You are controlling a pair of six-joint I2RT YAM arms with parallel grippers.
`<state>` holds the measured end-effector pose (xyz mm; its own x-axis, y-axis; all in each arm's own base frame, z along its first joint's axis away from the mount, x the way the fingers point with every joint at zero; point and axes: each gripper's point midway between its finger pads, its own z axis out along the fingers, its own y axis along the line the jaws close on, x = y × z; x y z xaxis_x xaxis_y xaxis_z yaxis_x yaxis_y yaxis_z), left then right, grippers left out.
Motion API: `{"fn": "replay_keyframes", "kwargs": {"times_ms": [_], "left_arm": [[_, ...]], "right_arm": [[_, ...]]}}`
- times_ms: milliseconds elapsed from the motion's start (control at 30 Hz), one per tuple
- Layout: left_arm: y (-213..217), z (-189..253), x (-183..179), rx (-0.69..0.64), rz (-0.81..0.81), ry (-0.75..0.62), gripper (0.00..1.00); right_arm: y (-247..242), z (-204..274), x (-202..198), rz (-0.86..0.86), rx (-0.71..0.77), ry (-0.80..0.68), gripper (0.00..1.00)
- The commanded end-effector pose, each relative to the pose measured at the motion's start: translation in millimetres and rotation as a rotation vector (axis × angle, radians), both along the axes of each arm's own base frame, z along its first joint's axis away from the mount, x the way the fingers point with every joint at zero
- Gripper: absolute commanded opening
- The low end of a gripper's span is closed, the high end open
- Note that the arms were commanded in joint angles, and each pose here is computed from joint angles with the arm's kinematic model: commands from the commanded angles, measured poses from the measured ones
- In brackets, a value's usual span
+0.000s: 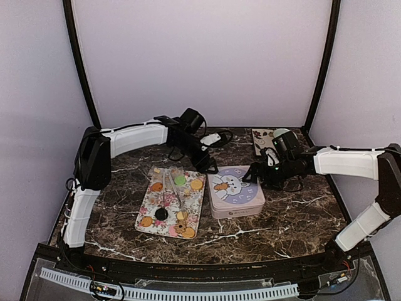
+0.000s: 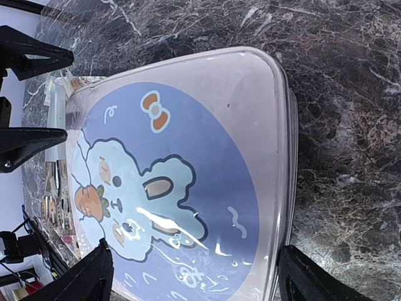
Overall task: Pack the cookies
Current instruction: Press the box lid onto the packing box.
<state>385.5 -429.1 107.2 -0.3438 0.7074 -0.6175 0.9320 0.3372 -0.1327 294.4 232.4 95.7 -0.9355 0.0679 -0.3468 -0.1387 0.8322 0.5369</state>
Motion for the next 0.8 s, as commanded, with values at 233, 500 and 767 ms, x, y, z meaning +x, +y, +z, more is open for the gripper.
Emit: {"fn": "replay_keyframes", "kwargs": {"times_ms": [233, 500, 767], "left_arm": [[9, -30, 10, 0.068, 0.028, -0.013, 0.77], [10, -33, 2, 0.069, 0.016, 0.025, 0.76], [0, -7, 7, 0.018, 0.008, 0.003, 0.81]], "right_arm": [[28, 36, 7, 0.047, 0.125, -0.070, 0.91], [21, 26, 6, 0.039, 0.081, -0.065, 0.90], [-1, -25, 18, 0.018, -0.097, -0.011, 0.88]]}}
